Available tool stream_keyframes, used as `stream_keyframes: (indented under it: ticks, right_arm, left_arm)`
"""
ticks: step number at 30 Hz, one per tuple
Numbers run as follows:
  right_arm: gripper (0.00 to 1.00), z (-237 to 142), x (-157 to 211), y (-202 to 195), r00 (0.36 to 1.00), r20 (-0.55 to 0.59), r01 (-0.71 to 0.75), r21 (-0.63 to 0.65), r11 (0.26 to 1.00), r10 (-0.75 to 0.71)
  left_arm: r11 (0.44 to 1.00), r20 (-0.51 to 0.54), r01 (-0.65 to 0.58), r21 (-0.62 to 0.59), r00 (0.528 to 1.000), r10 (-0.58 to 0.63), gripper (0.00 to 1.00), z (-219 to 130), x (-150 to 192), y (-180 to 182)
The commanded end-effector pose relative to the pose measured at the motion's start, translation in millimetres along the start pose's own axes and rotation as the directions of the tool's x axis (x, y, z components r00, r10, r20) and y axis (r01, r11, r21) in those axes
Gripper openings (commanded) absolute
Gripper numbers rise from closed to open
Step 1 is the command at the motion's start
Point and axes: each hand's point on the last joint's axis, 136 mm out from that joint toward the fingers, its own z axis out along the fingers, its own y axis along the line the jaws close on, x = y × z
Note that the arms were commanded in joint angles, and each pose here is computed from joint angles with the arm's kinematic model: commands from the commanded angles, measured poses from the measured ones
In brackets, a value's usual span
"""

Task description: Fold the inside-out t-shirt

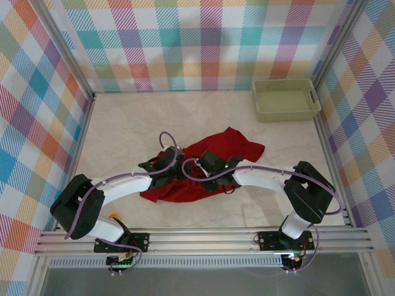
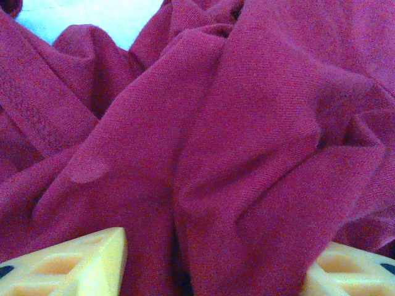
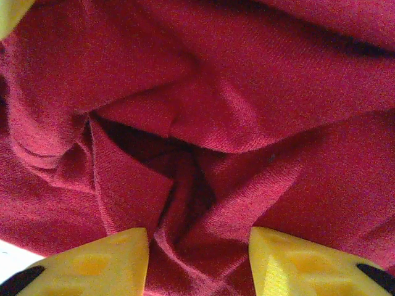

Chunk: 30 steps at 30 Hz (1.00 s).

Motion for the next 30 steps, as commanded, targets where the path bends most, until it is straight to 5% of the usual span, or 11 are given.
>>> stream_keyframes:
  ticks: [1,11,22,30]
  right_arm:
    - [0.44,4,-5,-5,1.000,-0.005,0.009,0.022,1.000,-0.009]
    - [0.01,-6,-11,-7,0.999,0.034,0.004,0.023,1.000,-0.005]
    - [0.00,-102,-25,-9,0.916,0.395,-0.020,-0.118,0.993,0.065]
    - [0.00,-79,-2,-32,0.869,0.349,-0.273,-0.254,0.928,0.351]
  left_arm:
    - [1.000,0.016,0.024,0.008,1.000,-0.024,0.61,-3,-4,1]
    - [0.999,0.021,0.033,-0.005,0.999,-0.033,0.61,-5,-6,6]
    - [0.993,-0.006,0.093,-0.065,0.996,-0.094,0.60,3,-16,27]
    - [0.999,-0.033,0.031,-0.025,0.999,-0.032,0.63,1,-16,11]
